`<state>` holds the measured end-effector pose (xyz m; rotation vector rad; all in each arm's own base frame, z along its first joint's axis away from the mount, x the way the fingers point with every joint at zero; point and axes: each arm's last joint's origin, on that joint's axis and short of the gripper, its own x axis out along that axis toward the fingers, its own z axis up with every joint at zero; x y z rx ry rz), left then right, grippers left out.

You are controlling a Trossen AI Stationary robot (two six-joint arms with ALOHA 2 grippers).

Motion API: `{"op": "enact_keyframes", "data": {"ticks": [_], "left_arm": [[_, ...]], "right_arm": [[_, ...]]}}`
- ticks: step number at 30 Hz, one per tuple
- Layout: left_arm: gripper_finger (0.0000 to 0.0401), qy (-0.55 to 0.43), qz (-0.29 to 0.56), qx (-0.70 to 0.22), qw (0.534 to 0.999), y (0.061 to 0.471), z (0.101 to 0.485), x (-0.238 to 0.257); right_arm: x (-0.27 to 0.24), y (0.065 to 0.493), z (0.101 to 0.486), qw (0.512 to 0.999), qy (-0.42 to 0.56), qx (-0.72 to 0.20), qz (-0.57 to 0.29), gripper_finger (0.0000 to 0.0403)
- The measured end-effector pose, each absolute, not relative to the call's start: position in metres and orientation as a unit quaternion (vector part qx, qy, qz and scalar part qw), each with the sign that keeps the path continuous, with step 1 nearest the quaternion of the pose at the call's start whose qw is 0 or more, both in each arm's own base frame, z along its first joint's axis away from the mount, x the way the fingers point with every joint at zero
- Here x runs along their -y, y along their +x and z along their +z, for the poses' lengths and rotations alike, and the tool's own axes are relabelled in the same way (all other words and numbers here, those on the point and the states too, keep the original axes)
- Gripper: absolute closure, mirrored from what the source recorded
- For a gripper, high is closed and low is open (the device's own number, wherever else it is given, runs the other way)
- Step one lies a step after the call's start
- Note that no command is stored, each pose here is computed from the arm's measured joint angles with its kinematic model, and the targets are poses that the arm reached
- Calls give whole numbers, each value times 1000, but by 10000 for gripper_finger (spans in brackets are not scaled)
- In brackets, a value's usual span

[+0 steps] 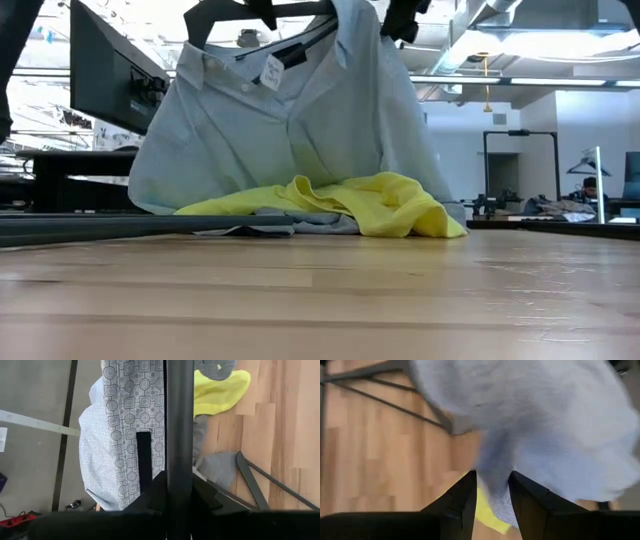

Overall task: Hang clothes
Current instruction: Remove the black hanger from the blue shirt

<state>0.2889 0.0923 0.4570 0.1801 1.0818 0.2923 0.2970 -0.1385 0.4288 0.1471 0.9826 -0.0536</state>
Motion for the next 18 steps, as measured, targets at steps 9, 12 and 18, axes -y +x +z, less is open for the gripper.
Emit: {"op": "enact_keyframes", "data": {"ticks": [9, 12, 18], "left_arm": [[378, 85, 139, -514, 843, 289, 457, -93], [378, 83, 140, -513, 843, 289, 457, -93], [378, 82, 140, -515, 842, 288, 457, -92]], "right_arm": [[145, 301, 428, 886, 87, -454, -41, 250], [149, 311, 420, 883, 84, -459, -42, 245], [155, 318, 413, 880, 53, -469, -51, 372]]}}
